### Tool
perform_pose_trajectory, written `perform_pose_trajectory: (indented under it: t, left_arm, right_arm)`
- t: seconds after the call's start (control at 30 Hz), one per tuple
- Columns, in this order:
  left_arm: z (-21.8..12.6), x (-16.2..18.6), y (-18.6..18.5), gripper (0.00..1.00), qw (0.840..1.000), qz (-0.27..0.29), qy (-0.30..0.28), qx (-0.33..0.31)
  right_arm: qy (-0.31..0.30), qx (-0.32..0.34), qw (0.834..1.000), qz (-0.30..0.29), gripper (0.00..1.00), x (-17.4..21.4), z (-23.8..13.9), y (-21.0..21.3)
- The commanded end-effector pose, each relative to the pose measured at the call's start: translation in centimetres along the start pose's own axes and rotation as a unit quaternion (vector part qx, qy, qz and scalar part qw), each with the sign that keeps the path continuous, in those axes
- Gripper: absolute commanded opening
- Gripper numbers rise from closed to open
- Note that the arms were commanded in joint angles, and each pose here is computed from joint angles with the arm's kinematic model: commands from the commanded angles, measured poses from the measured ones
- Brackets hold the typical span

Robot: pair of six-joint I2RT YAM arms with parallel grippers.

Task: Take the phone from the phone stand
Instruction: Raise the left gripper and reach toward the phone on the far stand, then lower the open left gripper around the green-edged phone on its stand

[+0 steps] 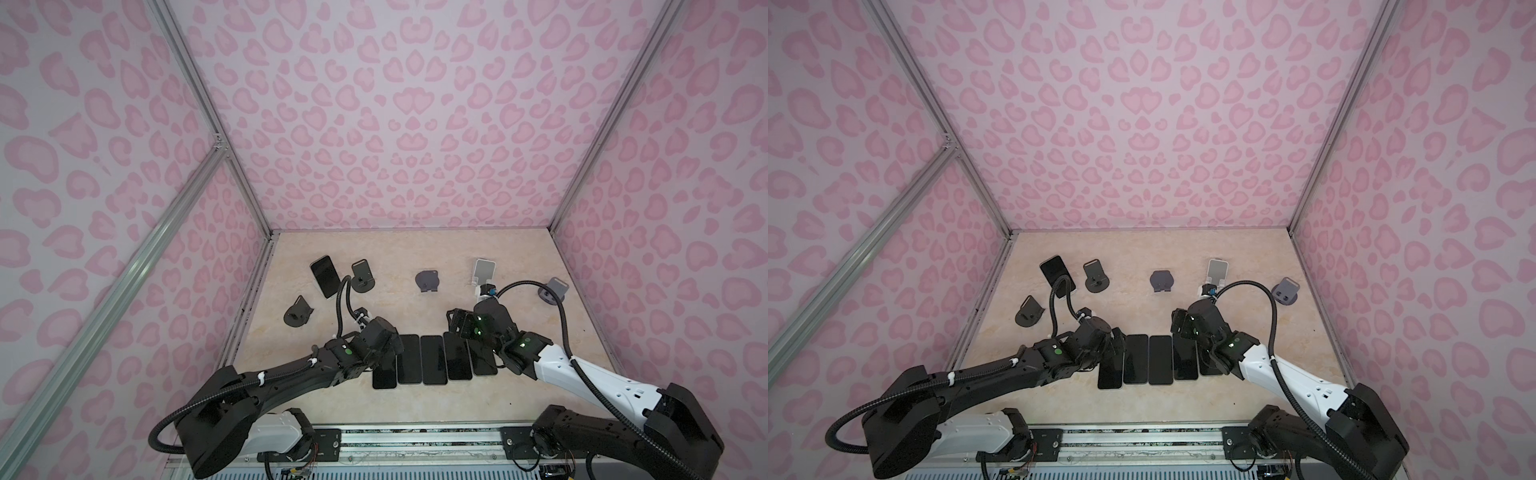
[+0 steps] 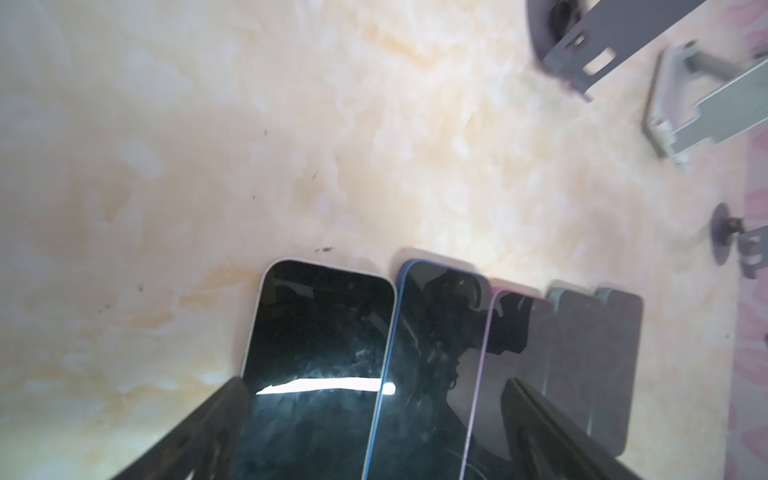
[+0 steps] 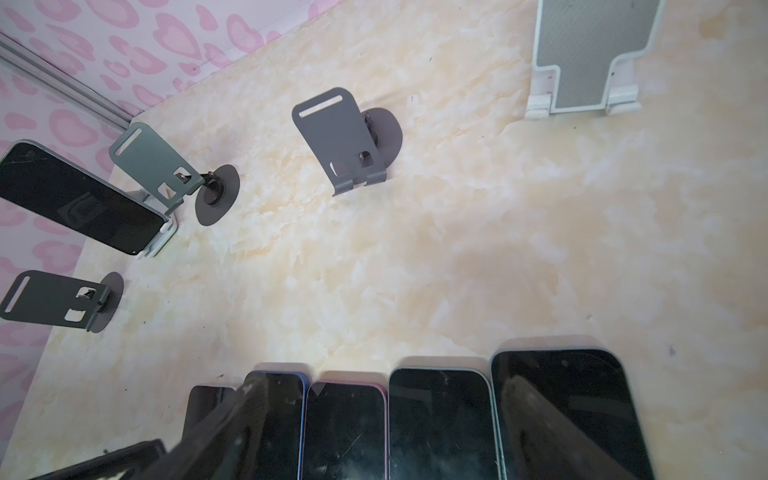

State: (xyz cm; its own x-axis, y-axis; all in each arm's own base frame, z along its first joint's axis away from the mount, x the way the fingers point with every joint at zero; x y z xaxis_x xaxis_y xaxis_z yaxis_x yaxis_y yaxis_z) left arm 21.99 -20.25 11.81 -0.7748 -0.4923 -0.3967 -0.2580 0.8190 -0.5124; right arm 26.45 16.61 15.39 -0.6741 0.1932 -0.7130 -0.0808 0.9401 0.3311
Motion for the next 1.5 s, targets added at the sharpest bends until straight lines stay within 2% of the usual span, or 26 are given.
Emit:
perform_pose_trajectory:
  t: [0.0, 0.2, 0.27, 0.33, 0.5, 0.6, 0.7, 0.83, 1.03, 1.17, 1.27, 1.47]
  left_arm:
    - [-2.4, -3.0, -0.4, 0.99, 0.997, 0.029, -0.068, -0.026]
    - [-6.5, -9.3, -2.4, 0.96, 0.978, 0.064, -0.178, -0.088]
    - [-7.1, -11.5, -2.6, 0.96, 0.967, 0.058, -0.215, -0.122]
    - [-7.6, -13.7, -2.3, 0.96, 0.950, 0.046, -0.259, -0.171]
    - [-6.6, -17.6, -1.0, 0.96, 0.908, 0.011, -0.313, -0.278]
    - [-4.6, -19.7, 0.1, 0.96, 0.894, -0.003, -0.314, -0.320]
    - [-2.9, -21.8, 0.6, 0.96, 0.888, -0.010, -0.307, -0.343]
    - [-1.5, -23.0, 0.7, 0.96, 0.879, 0.008, -0.306, -0.365]
    - [0.5, -23.4, 1.5, 0.96, 0.874, -0.006, -0.295, -0.385]
    - [1.2, -23.5, 2.1, 0.96, 0.865, -0.012, -0.296, -0.405]
    - [1.9, -23.5, 2.5, 0.96, 0.865, -0.015, -0.291, -0.409]
    - [3.3, -23.6, 3.1, 0.96, 0.876, -0.006, -0.269, -0.399]
  right_arm:
    - [-0.003, -0.009, 1.000, -0.021, 0.91, -0.8, 0.2, 0.5]
    - [-0.015, -0.051, 0.998, -0.040, 0.91, -2.3, 1.3, 2.7]
    - [-0.016, -0.059, 0.997, -0.042, 0.91, -2.5, 1.9, 3.1]
    - [-0.012, -0.066, 0.997, -0.043, 0.91, -2.6, 2.5, 3.3]
    - [-0.009, -0.082, 0.996, -0.041, 0.91, -3.2, 3.1, 2.9]
    - [-0.011, -0.087, 0.995, -0.036, 0.92, -3.1, 3.3, 2.4]
    - [-0.019, -0.088, 0.996, -0.023, 0.92, -2.5, 3.7, 1.5]
    - [-0.031, -0.064, 0.997, 0.009, 0.93, -1.8, 4.1, -0.6]
    - [-0.038, -0.055, 0.997, 0.025, 0.94, -1.7, 4.1, -1.7]
    - [-0.037, -0.067, 0.997, 0.023, 0.94, -1.6, 4.1, -1.5]
    - [-0.036, -0.065, 0.997, 0.022, 0.94, -1.6, 4.0, -1.5]
    - [-0.046, -0.061, 0.997, 0.020, 0.95, -1.9, 3.4, -1.7]
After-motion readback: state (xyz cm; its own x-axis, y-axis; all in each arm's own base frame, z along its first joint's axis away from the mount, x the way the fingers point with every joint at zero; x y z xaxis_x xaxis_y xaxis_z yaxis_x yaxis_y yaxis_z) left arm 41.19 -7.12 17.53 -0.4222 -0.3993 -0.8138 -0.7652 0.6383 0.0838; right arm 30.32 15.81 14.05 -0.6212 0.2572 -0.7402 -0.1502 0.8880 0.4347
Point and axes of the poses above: each gripper's point midway between its finger pads, its own z axis out along the fingers, its own y axis along the line the jaws close on, x = y × z, the point moved 4 cm from there along -z, back along the fingers, and after that the axes turned 6 degrees about -z, right-handed, at the moved point
